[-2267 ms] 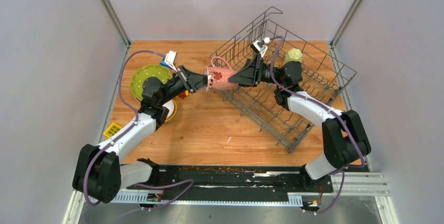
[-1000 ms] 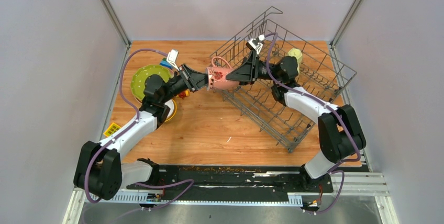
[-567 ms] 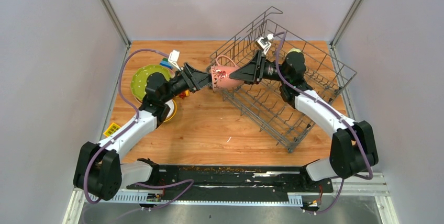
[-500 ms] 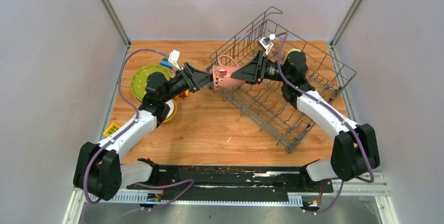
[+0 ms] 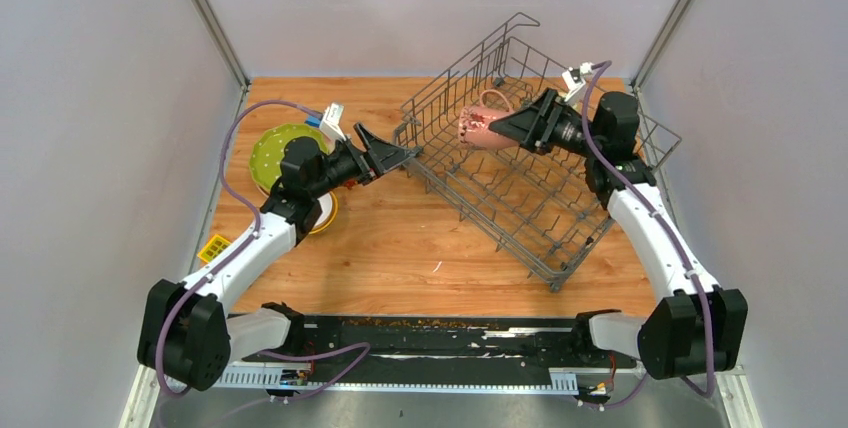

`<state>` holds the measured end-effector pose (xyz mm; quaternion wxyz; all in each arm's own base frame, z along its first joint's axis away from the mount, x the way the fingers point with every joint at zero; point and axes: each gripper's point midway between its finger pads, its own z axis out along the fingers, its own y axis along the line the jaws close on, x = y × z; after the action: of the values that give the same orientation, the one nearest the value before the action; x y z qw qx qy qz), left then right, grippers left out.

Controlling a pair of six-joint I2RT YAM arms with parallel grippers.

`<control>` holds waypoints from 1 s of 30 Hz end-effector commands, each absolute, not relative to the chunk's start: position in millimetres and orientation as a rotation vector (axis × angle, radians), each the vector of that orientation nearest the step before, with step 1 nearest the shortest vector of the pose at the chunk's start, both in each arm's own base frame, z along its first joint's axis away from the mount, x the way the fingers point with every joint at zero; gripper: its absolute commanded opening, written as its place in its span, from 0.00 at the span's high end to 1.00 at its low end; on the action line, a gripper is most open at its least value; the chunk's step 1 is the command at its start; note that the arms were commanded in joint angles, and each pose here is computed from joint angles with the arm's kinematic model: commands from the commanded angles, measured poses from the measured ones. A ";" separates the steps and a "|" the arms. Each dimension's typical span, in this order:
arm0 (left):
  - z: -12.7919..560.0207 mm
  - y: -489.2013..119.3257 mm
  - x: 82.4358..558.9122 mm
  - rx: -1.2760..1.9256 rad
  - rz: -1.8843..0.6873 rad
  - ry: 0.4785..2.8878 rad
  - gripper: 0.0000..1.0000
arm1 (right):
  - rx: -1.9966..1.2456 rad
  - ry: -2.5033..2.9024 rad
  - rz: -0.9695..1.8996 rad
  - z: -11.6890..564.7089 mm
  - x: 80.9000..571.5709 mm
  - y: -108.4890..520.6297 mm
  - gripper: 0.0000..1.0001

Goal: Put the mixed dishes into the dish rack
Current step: Pick up the cup at the center of the board, then turn the cup upside down in the dish rack.

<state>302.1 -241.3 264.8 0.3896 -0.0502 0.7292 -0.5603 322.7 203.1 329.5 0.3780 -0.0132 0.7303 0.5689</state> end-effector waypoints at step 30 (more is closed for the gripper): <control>269.8 -198.0 280.5 0.006 -1.051 1.915 0.00 | 0.510 2.011 -0.096 296.7 427.1 -95.0 0.92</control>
<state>277.6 -209.5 255.6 0.4272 -0.0103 0.7809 -0.4556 407.9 -74.8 250.2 0.4444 0.2209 0.8681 0.0072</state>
